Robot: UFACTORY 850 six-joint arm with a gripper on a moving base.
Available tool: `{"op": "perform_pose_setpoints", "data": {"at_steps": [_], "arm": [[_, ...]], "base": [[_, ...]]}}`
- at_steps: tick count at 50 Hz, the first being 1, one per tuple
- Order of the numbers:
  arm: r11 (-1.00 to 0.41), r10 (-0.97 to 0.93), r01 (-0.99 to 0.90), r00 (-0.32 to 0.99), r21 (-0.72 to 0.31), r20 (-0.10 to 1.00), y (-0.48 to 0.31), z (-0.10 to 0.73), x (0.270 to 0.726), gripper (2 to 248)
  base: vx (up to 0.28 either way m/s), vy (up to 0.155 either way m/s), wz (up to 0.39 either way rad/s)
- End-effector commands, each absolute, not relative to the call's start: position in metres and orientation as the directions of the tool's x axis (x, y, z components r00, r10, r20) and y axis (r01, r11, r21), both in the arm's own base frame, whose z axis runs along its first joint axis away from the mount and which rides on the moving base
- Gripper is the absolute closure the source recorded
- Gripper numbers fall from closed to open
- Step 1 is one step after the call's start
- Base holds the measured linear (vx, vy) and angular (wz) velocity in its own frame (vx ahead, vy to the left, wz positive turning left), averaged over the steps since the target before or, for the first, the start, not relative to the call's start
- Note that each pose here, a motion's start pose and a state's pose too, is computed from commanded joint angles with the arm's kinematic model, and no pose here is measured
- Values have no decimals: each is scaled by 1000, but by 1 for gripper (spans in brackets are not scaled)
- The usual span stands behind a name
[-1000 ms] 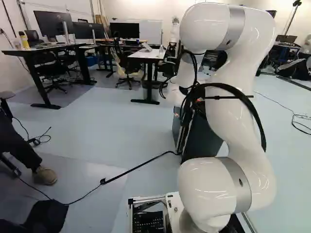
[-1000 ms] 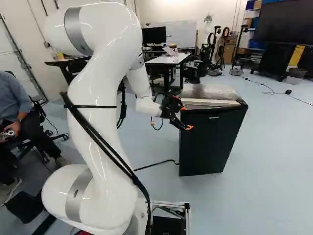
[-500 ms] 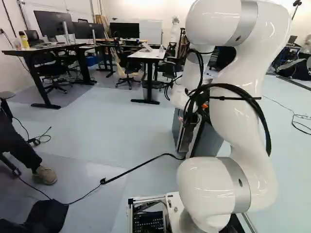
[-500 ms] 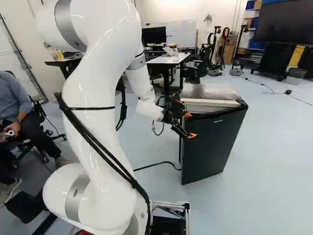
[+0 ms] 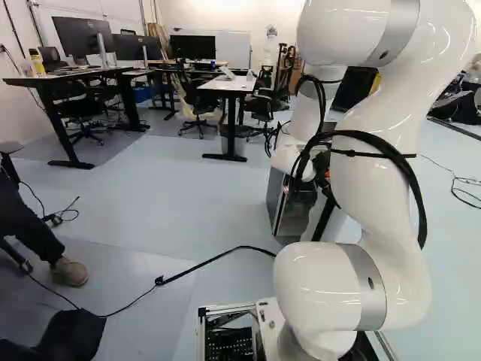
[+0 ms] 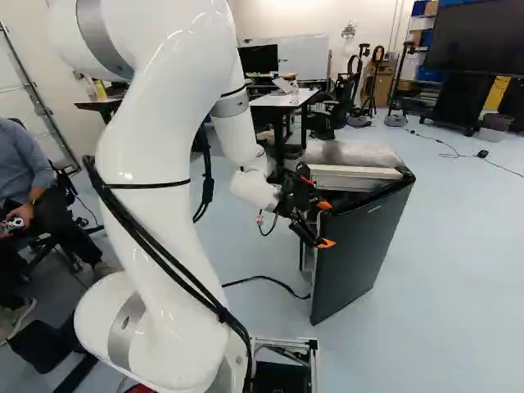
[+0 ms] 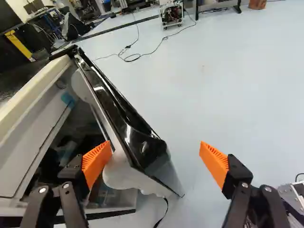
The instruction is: Open the fridge door
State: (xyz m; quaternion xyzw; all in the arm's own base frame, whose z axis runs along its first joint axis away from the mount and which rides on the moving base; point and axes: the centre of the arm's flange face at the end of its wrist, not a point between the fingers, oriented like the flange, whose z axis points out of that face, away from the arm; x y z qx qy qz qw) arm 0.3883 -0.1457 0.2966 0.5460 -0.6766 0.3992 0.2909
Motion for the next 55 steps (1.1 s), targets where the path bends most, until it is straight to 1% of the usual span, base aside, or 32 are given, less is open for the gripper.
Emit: {"op": "perform_pose_setpoints", "data": {"at_steps": [46,55], "arm": [[406,-349,-888,-368,-215,862,-216,302,330,3],[432,-332,-875,-378,-216,864,-222,302,327,3]], "base": [[0,0,0],[0,0,0]]}}
